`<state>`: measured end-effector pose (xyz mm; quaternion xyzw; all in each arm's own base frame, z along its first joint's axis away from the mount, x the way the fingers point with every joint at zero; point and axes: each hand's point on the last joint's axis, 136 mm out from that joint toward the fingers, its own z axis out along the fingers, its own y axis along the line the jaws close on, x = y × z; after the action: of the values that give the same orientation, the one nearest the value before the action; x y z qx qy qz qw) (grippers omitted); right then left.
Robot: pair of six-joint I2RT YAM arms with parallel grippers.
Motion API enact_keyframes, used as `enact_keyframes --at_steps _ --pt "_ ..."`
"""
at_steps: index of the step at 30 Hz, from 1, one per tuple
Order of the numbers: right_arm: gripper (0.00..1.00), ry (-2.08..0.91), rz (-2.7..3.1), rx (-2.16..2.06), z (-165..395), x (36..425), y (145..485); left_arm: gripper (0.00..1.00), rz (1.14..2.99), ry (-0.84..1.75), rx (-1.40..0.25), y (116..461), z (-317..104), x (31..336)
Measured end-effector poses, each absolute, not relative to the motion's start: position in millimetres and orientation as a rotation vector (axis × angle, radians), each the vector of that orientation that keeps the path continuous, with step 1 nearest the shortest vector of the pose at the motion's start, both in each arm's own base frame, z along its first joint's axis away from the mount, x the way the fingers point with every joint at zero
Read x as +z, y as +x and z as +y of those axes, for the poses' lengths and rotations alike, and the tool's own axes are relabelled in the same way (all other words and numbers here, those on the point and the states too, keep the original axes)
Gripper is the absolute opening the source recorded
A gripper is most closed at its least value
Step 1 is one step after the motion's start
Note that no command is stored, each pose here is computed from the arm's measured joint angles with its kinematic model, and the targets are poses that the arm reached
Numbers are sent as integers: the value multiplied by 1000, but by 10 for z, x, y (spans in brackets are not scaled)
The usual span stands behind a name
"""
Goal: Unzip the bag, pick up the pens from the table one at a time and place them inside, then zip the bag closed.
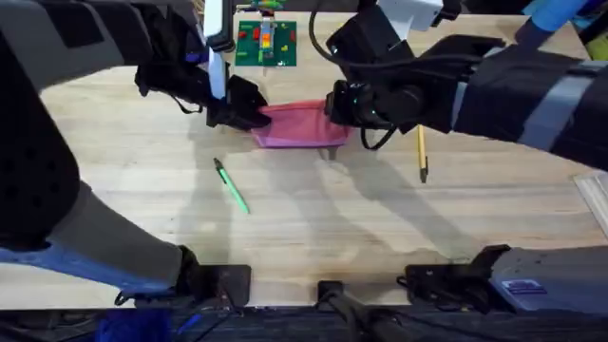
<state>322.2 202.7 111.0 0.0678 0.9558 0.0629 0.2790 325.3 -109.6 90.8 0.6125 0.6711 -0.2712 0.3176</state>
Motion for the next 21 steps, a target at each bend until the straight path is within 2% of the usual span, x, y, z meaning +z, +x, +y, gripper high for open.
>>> enact_keyframes --at_steps 4,8,21 --pt "137 182 2564 169 2027 1110 3222 43 1766 1612 -714 3253 -1096 908" --pt "47 182 2565 170 2029 1109 3221 43 1766 1612 -714 3253 -1096 908" --pt "30 158 2524 263 2040 1425 3133 43 1769 1607 -711 3259 -1077 908"
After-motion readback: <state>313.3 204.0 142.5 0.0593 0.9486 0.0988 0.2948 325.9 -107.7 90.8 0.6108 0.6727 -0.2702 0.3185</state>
